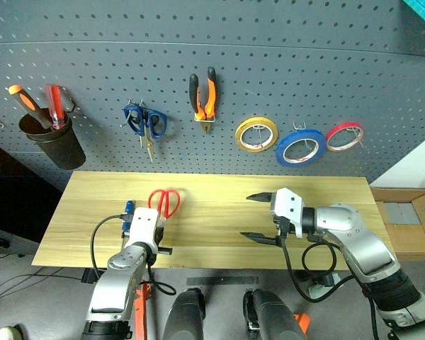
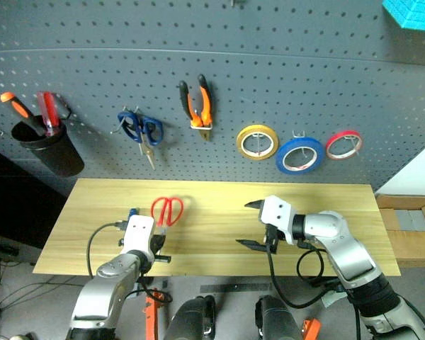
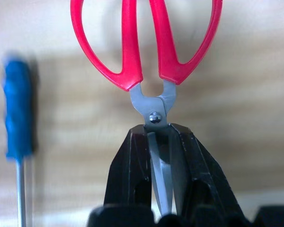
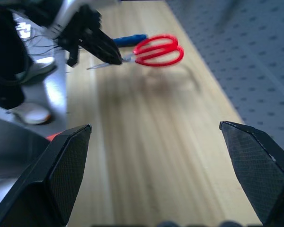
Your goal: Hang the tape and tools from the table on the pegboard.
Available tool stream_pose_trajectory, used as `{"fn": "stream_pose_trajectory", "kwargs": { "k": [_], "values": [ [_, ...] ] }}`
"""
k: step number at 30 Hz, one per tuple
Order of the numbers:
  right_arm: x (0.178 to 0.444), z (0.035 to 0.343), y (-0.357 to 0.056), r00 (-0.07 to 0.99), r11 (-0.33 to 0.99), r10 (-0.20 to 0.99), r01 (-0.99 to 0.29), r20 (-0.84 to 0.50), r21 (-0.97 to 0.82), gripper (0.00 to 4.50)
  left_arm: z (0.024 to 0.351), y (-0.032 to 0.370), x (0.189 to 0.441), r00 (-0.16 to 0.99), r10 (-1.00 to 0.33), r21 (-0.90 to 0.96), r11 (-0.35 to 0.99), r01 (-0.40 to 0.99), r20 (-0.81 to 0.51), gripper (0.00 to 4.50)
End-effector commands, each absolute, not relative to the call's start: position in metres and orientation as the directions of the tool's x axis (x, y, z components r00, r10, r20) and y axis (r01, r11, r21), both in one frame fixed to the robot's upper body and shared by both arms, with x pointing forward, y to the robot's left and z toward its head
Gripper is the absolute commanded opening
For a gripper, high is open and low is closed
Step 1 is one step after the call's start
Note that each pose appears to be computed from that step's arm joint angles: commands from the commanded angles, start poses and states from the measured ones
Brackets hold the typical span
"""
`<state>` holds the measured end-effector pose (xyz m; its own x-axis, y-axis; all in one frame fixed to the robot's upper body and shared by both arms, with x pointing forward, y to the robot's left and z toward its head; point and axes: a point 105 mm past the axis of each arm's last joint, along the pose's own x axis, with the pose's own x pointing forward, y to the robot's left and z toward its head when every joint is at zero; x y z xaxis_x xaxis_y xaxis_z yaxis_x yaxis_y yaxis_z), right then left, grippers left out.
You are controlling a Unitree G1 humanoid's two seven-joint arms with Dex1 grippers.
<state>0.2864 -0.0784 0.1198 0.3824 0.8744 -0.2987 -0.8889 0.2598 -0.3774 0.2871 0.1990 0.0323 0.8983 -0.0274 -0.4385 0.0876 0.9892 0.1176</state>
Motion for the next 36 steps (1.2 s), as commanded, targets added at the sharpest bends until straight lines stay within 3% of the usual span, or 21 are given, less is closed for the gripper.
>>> {"fn": "stream_pose_trajectory", "kwargs": {
  "k": [1, 10, 19, 28, 36],
  "values": [
    [0.279, 0.138, -0.083, 0.401, 0.283, 0.888, -0.863, -0.225, -0.420, 4.50, 0.050, 0.190, 0.276, 0.933, -0.034, 0.099, 0.992, 0.074, -0.359, 0.25],
    [0.274, 0.161, -0.082, 0.439, 0.400, 0.896, -0.864, -0.067, -0.306, 4.50, 0.079, 0.191, 0.265, 0.990, 0.032, 0.186, 0.983, -0.007, -0.134, 0.25],
    [0.277, 0.197, -0.092, 0.479, 0.513, 0.856, -0.833, 0.196, -0.206, 4.50, 0.127, 0.193, 0.255, 0.969, 0.048, 0.160, 0.983, -0.089, 0.243, 0.25],
    [0.286, 0.204, -0.085, 0.488, 0.541, 0.834, -0.815, 0.257, -0.210, 4.50, 0.133, 0.192, 0.267, 0.943, 0.101, 0.127, 0.981, -0.148, 0.317, 0.25],
    [0.303, 0.210, -0.064, 0.480, 0.532, 0.840, -0.818, 0.252, -0.217, 4.50, 0.125, 0.196, 0.308, 0.970, 0.034, 0.099, 0.993, -0.059, 0.239, 0.25]
  ]
}}
